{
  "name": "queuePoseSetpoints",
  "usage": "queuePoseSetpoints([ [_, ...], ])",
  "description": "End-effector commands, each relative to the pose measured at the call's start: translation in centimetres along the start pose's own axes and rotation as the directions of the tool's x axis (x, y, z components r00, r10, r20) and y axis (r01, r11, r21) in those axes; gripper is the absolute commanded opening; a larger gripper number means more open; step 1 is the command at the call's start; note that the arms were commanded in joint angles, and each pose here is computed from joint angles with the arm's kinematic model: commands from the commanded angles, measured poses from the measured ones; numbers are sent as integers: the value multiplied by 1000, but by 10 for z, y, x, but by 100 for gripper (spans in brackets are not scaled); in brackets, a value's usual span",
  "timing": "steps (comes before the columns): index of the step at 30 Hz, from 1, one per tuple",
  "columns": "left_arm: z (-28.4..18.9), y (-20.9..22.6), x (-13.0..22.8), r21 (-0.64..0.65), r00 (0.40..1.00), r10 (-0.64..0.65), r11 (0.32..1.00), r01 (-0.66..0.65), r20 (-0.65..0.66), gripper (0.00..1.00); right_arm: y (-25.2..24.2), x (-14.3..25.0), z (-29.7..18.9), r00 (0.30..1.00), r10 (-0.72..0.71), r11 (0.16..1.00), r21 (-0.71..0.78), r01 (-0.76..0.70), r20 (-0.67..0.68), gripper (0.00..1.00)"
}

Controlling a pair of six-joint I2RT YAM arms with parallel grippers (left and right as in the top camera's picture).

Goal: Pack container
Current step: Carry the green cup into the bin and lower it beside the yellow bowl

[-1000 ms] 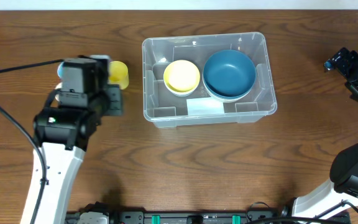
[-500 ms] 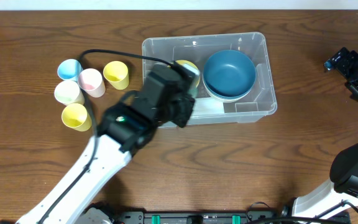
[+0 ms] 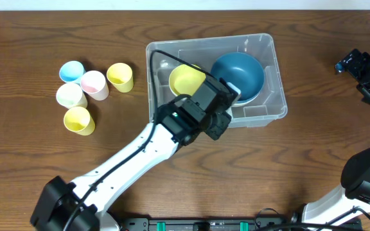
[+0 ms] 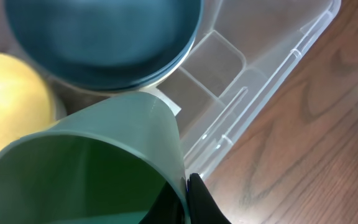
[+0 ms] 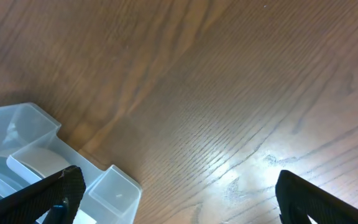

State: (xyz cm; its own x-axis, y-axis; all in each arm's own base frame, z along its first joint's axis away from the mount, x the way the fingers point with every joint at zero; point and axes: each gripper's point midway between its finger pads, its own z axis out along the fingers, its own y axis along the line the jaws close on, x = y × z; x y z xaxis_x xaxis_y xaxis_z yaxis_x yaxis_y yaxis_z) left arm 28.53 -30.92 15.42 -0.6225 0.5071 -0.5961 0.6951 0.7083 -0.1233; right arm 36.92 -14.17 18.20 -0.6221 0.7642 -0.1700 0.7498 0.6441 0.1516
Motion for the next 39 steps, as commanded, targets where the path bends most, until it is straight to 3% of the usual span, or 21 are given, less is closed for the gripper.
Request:
queuePoseSetpoints([
  [1,14,-3,2,4,999,23,1000,-23,-25,6,-1,0,-2,1000,13,1000,0,-13,5,99],
  [15,51,2,15,0,997,18,1000,-18,-77,6,-1,0,-2,1000,13,1000,0,-13,5,99],
  [19,51,2,14,-1,997,17,1000,-18,-75,14,-1,0,-2,1000,13,1000,0,-13,5,99],
  [23,51,2,14,-1,997,18,1000,-18,-75,29,-1,0,-2,1000,12,1000,0,-12,5,99],
  [28,49,5,12,-8,998,15,1000,-15,-68,35,-1,0,-2,1000,12,1000,0,-12,5,99],
  [39,-39,32,-27,-51,992,-54,997,60,117,41,-1,0,-2,1000,12,1000,0,-12,5,99],
])
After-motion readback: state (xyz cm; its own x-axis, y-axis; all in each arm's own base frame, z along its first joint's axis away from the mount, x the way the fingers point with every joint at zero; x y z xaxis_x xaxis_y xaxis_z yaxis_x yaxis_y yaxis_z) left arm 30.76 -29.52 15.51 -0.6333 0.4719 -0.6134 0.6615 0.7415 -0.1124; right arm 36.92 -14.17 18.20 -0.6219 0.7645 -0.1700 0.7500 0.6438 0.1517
